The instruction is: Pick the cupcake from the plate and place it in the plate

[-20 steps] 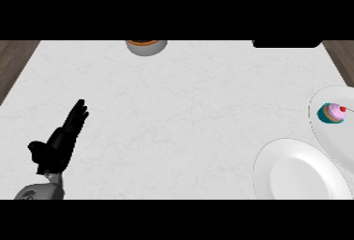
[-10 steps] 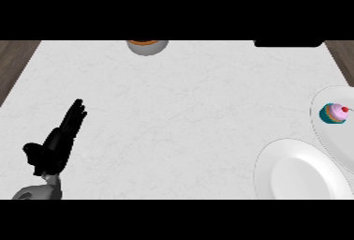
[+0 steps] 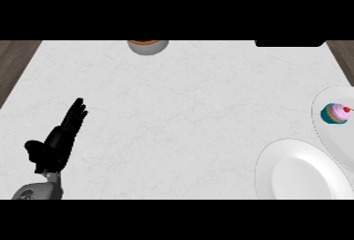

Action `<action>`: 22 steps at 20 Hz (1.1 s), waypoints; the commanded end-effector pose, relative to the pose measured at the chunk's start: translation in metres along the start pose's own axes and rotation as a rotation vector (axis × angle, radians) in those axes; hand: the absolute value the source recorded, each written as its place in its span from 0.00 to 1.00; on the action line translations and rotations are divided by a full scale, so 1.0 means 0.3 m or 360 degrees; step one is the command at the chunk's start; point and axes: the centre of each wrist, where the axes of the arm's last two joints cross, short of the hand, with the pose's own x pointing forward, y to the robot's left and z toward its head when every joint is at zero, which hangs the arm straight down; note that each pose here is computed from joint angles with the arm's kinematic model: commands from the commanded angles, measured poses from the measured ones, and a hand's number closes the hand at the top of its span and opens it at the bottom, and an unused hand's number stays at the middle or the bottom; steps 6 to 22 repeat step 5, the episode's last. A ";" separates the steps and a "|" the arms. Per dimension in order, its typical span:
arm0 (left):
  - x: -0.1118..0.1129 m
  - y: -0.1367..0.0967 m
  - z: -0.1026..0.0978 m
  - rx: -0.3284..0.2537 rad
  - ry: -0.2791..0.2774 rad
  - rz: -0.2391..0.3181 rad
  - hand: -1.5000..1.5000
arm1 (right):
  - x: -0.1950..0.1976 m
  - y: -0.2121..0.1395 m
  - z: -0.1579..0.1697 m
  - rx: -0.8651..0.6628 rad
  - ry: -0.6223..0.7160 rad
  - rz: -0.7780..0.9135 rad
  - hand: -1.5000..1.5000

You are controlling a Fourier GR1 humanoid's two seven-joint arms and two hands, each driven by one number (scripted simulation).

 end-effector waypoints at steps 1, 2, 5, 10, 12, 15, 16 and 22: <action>0.032 -0.003 -0.042 -0.0012 -0.0019 0.0018 0.50 | -0.030 -0.017 0.048 0.0101 -0.0123 -0.0068 0.00; 0.023 0.002 -0.024 0.0021 0.0011 -0.0004 0.50 | -0.047 -0.022 0.075 0.0084 -0.0145 -0.0082 0.00; -0.035 -0.026 0.044 0.0017 -0.0015 0.0008 0.50 | -0.046 -0.045 0.095 0.0037 -0.0162 -0.0048 0.00; -0.035 -0.026 0.044 0.0017 -0.0015 0.0008 0.50 | -0.046 -0.045 0.095 0.0037 -0.0162 -0.0048 0.00; -0.035 -0.026 0.044 0.0017 -0.0015 0.0008 0.50 | -0.046 -0.045 0.095 0.0037 -0.0162 -0.0048 0.00; -0.035 -0.026 0.044 0.0017 -0.0015 0.0008 0.50 | -0.046 -0.045 0.095 0.0037 -0.0162 -0.0048 0.00; -0.035 -0.026 0.044 0.0017 -0.0015 0.0008 0.50 | -0.046 -0.045 0.095 0.0037 -0.0162 -0.0048 0.00; -0.035 -0.026 0.044 0.0017 -0.0015 0.0008 0.50 | -0.046 -0.045 0.095 0.0037 -0.0162 -0.0048 0.00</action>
